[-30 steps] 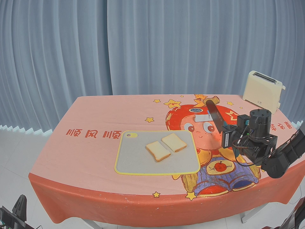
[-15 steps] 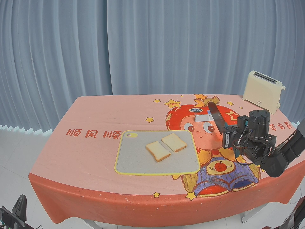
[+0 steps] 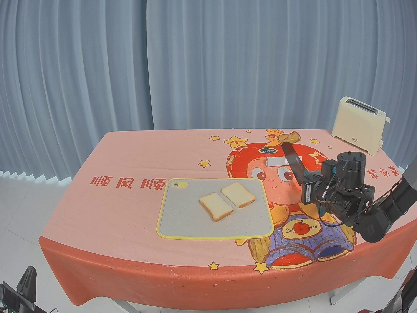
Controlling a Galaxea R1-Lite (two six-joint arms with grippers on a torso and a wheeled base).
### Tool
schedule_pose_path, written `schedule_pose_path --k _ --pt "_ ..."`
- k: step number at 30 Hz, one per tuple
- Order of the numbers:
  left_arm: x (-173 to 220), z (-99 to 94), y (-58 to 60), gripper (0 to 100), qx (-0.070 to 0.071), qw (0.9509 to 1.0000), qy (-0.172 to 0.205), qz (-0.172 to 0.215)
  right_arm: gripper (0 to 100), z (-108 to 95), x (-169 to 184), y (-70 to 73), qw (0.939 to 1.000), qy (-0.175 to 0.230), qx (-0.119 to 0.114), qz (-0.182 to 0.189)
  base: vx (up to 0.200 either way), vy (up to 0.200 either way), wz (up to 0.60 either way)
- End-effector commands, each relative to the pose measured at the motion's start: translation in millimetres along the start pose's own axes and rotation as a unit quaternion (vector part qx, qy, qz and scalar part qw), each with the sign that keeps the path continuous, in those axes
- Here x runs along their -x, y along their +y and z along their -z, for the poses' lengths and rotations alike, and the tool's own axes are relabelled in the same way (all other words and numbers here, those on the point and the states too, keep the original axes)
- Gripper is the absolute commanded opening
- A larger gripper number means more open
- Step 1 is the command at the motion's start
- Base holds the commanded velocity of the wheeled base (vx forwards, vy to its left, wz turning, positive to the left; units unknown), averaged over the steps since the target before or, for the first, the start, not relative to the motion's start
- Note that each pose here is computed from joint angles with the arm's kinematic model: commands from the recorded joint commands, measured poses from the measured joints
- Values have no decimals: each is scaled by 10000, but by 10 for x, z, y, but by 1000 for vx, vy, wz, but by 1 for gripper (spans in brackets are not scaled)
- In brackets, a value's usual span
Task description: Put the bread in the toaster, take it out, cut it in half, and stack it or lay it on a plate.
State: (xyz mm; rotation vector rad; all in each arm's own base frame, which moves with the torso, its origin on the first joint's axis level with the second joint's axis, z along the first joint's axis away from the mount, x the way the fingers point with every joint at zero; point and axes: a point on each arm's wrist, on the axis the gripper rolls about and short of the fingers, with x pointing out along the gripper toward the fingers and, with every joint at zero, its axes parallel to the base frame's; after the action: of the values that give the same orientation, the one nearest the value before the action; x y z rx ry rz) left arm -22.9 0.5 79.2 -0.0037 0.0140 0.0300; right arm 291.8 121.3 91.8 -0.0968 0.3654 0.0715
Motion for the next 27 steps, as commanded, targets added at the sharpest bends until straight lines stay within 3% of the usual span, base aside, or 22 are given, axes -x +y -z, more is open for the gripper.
schedule_pose_path --k 1,27 --pt "2 40 0 0 4 10000 -17 -3 0 5 -5 1 10000 8 3 0 0 0 0" --pt "2 40 0 0 4 10000 -17 -3 0 45 -66 15 10000 81 18 11 0 0 0"
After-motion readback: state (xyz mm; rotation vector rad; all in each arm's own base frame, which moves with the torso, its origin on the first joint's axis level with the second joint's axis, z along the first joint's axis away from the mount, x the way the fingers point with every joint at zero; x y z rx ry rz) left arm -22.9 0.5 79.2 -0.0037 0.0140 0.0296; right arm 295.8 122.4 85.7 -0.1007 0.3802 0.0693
